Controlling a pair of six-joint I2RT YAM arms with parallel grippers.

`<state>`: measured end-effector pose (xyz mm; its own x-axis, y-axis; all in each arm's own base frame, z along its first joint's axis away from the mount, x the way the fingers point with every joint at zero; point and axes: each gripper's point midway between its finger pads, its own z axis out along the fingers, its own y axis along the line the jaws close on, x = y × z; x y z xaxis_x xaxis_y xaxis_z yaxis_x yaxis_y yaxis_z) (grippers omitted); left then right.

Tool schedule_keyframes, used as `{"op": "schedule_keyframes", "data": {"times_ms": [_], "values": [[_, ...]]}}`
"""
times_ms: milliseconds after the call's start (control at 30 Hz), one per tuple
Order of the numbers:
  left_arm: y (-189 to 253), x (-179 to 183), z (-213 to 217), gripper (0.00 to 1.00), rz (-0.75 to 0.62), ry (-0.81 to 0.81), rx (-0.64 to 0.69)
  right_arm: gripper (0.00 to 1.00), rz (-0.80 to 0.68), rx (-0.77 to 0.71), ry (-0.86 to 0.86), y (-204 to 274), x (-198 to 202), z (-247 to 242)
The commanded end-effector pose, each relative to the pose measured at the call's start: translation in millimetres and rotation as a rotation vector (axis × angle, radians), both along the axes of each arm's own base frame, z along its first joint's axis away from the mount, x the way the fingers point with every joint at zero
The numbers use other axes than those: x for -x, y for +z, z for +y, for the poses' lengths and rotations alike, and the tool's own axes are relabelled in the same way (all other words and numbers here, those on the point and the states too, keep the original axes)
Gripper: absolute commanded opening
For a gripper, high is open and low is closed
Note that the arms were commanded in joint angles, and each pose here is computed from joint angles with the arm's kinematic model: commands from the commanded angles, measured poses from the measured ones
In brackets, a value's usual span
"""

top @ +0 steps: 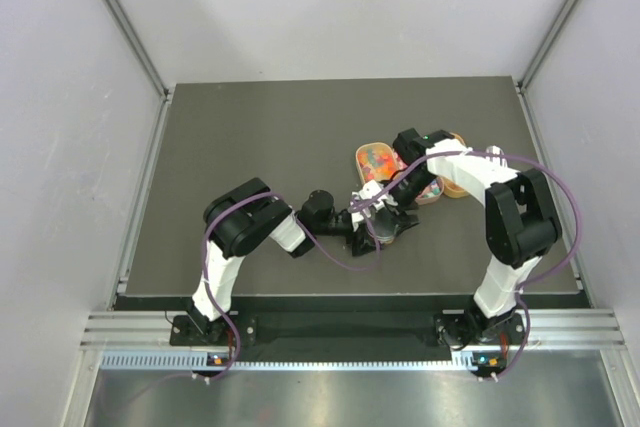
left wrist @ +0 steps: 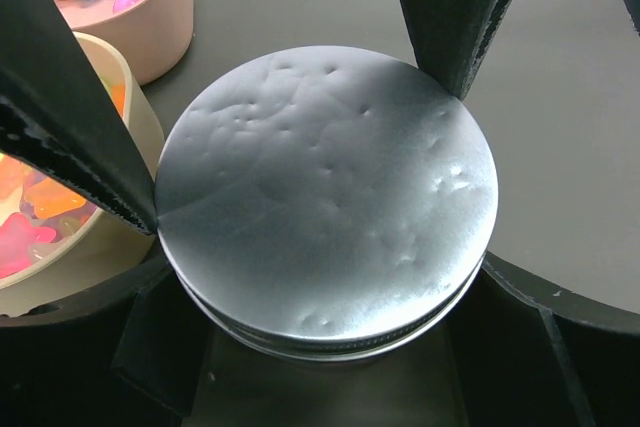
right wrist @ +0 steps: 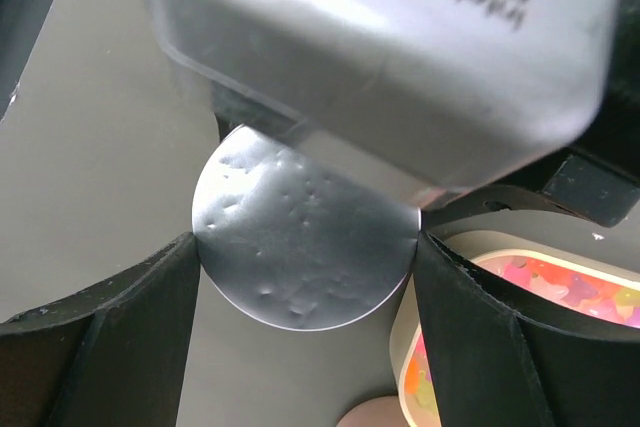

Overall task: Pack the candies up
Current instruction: Screw the bottle lid onto the packing bottle.

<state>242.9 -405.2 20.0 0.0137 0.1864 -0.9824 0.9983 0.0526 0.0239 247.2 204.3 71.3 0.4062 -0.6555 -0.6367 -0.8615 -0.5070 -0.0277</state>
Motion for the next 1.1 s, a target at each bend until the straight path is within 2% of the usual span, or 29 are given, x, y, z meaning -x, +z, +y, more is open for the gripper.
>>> {"op": "schedule_keyframes", "data": {"times_ms": [0, 867, 1067], "values": [[-35, 4, 16, 0.63, 0.051, 0.036, -0.121, 0.52, -0.014, -0.042, -0.002, -12, -8, 32], [-35, 1, 23, 0.61, 0.074, 0.035, -0.120, 0.48, 0.092, 0.071, -0.358, -26, 1, 36], [-35, 2, 21, 0.61, 0.073, 0.029, -0.119, 0.48, 0.094, 0.069, -0.373, -28, 6, 36]]}}
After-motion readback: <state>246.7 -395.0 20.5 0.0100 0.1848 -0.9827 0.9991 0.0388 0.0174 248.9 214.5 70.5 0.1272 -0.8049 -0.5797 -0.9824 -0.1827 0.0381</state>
